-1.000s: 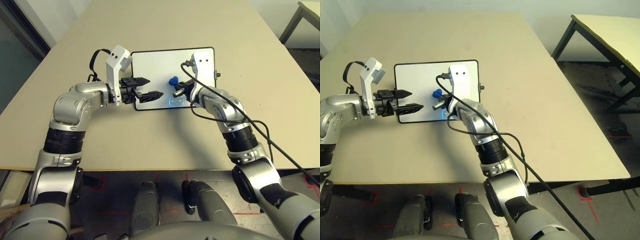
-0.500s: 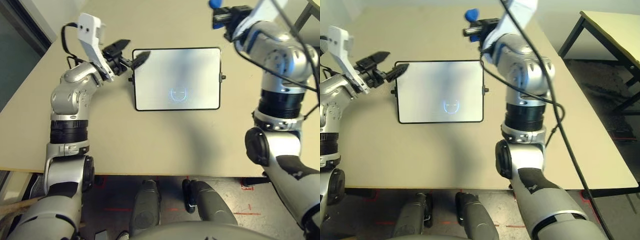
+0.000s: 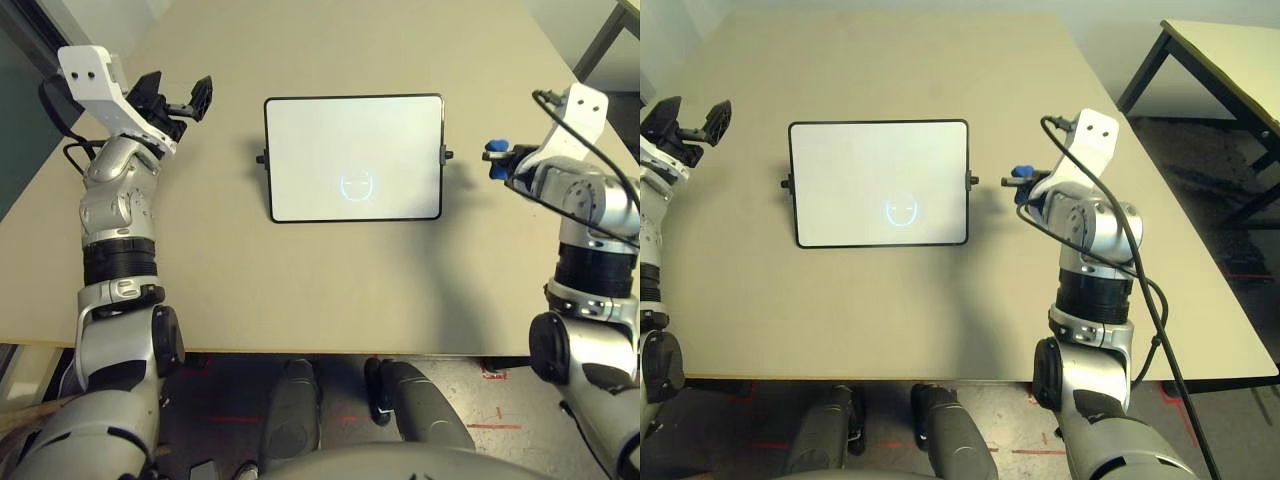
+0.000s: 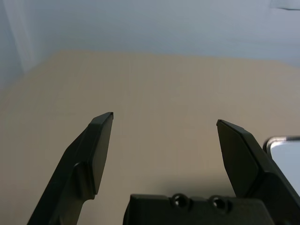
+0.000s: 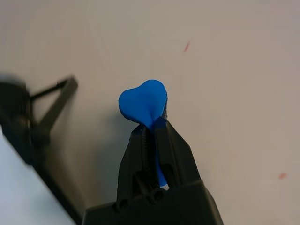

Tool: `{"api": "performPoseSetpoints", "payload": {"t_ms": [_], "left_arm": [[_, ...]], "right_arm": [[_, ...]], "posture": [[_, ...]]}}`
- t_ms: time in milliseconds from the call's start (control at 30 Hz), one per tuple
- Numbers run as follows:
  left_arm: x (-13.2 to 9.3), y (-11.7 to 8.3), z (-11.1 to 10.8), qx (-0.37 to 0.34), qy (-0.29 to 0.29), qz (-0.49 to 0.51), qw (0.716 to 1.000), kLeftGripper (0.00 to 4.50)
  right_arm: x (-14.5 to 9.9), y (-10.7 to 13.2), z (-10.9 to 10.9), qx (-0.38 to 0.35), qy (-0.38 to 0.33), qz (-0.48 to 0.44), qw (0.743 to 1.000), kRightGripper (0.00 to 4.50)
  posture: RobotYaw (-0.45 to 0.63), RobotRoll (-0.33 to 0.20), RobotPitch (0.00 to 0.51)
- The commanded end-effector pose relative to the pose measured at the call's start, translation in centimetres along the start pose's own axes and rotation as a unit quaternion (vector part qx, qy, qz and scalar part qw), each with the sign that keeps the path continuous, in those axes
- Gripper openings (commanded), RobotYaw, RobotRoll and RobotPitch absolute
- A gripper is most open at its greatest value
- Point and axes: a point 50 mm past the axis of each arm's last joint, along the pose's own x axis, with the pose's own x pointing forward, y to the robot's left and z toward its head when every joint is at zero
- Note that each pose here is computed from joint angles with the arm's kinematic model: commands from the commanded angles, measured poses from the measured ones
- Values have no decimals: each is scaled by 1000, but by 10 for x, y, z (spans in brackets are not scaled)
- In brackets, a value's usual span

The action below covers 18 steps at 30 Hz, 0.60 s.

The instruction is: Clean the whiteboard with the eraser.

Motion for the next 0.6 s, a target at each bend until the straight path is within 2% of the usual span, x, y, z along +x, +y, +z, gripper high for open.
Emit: {"api": "performPoseSetpoints", "payload": {"t_ms": [33, 467, 600], "left_arm": [[-6, 6, -15, -10, 24, 14, 1000, 4500], [-9, 4, -24, -21, 39, 15, 999, 4500], [-7, 2, -22, -22, 37, 12, 999, 4500]], "right_arm": [[6, 0, -12, 1, 27, -5, 1000, 13], [18, 8, -30, 9, 66, 6, 998, 13], [17, 10, -29, 6, 64, 3, 998, 1373]], "posture": [[17, 0, 135], [28, 0, 134], [26, 0, 131]]}}
